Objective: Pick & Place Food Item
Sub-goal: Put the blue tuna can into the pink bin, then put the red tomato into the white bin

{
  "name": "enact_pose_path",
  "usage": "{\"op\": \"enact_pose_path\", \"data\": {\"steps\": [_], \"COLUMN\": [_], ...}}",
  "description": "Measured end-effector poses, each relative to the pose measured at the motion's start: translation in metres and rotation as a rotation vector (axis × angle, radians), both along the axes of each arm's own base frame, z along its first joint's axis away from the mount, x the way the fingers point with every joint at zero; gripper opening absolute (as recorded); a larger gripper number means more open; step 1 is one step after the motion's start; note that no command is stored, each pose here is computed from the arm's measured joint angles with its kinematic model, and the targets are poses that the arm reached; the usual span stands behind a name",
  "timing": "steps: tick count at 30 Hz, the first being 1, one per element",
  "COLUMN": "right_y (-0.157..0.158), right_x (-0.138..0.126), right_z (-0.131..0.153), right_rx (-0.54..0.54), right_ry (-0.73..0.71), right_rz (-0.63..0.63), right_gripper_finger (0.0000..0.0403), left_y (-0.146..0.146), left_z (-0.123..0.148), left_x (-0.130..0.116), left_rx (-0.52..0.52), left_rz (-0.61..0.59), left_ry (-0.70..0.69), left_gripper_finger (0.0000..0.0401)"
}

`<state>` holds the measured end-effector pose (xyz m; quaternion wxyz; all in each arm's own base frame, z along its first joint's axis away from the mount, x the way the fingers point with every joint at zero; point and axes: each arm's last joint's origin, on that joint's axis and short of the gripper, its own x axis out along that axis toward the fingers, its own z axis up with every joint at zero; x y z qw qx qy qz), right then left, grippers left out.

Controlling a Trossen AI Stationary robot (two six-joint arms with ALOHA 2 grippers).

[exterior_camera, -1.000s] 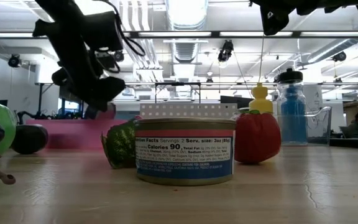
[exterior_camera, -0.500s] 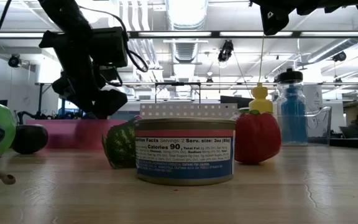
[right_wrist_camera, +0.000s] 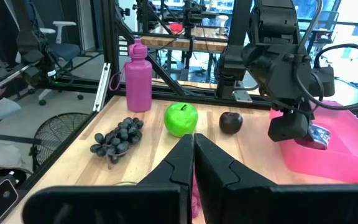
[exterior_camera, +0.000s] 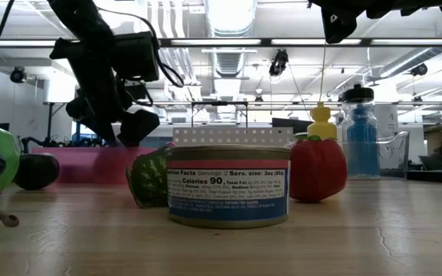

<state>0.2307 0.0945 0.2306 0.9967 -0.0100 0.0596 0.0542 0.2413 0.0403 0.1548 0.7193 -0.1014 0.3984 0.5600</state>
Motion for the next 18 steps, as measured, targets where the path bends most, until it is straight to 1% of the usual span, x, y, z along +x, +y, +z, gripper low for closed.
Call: {"op": "enact_pose_path", "data": {"steps": [8, 10, 14, 18], "right_y": [0.0, 0.0, 0.0, 0.0], "right_x": [0.0, 0.0, 0.0, 0.0], "right_z": [0.0, 0.0, 0.0, 0.0], "right_rx": [0.0, 0.0, 0.0, 0.0], "right_ry": [0.0, 0.0, 0.0, 0.0], "right_rz": [0.0, 0.0, 0.0, 0.0], "right_gripper_finger": [0.0008, 0.0008, 0.0008, 0.0008], "left_y": [0.0, 0.0, -0.001, -0.005], "left_z": [0.007, 0.011, 0.018, 0.026], "left_x": [0.0, -0.001, -0.003, -0.005], "left_rx": [0.004, 0.005, -0.028, -0.045], "left_rz": [-0.005, -0.006, -0.014, -0.049], "left_ry": [-0.046, -0.064, -0.099, -0.125], "left_gripper_finger": [0.0326, 0.0328, 0.0327, 0.0321]}}
